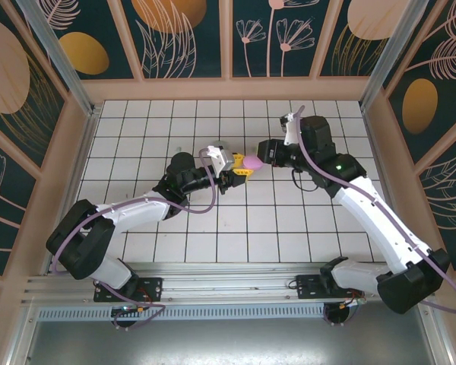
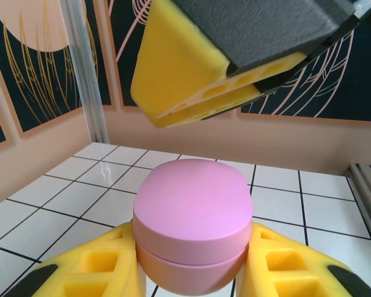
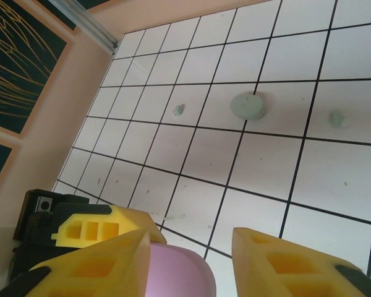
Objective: Insert the wireless bluetooth earbuds into the charging case
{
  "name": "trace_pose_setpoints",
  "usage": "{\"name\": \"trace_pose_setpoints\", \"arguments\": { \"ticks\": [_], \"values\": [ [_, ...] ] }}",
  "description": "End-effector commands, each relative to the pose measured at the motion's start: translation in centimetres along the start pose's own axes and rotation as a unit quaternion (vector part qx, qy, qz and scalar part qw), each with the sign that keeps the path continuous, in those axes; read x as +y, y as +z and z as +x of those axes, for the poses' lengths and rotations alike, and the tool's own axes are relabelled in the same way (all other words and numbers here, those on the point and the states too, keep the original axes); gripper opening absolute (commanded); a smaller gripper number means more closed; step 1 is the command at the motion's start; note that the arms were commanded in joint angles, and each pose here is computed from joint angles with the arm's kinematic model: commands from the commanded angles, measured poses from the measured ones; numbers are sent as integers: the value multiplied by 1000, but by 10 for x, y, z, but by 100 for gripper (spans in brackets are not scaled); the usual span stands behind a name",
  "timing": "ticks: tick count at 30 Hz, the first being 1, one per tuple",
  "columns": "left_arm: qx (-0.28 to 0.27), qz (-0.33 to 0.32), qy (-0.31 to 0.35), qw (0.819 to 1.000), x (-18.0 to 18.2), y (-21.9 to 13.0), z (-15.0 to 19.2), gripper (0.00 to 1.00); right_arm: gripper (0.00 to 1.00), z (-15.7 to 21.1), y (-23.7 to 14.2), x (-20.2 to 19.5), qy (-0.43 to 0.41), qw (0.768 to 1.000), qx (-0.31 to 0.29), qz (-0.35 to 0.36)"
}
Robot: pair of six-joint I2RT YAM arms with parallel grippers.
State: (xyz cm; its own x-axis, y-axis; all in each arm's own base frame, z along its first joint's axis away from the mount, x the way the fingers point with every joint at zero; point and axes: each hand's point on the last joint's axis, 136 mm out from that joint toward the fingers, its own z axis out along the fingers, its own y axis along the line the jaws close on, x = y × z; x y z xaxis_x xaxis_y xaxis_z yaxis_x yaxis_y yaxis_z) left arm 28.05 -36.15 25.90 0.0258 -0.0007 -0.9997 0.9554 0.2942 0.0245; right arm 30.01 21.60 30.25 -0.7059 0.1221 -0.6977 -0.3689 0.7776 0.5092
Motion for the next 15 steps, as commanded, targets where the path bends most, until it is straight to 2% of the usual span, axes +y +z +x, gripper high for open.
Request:
{"name": "trace_pose_setpoints", "arguments": {
  "ticks": [1, 9, 15],
  "values": [
    [-28, -2, 21, 999, -1, 2, -26, 7, 43, -2, -11, -5, 16, 1000, -13, 1],
    [-39, -14, 16, 999, 3, -2, -33, 9, 53, 2, -14, 4, 75, 993, -12, -88],
    [-61, -16, 18, 998, 3, -3, -47, 12, 56, 11, -7, 14, 113, 982, 9, -153]
  ]
}}
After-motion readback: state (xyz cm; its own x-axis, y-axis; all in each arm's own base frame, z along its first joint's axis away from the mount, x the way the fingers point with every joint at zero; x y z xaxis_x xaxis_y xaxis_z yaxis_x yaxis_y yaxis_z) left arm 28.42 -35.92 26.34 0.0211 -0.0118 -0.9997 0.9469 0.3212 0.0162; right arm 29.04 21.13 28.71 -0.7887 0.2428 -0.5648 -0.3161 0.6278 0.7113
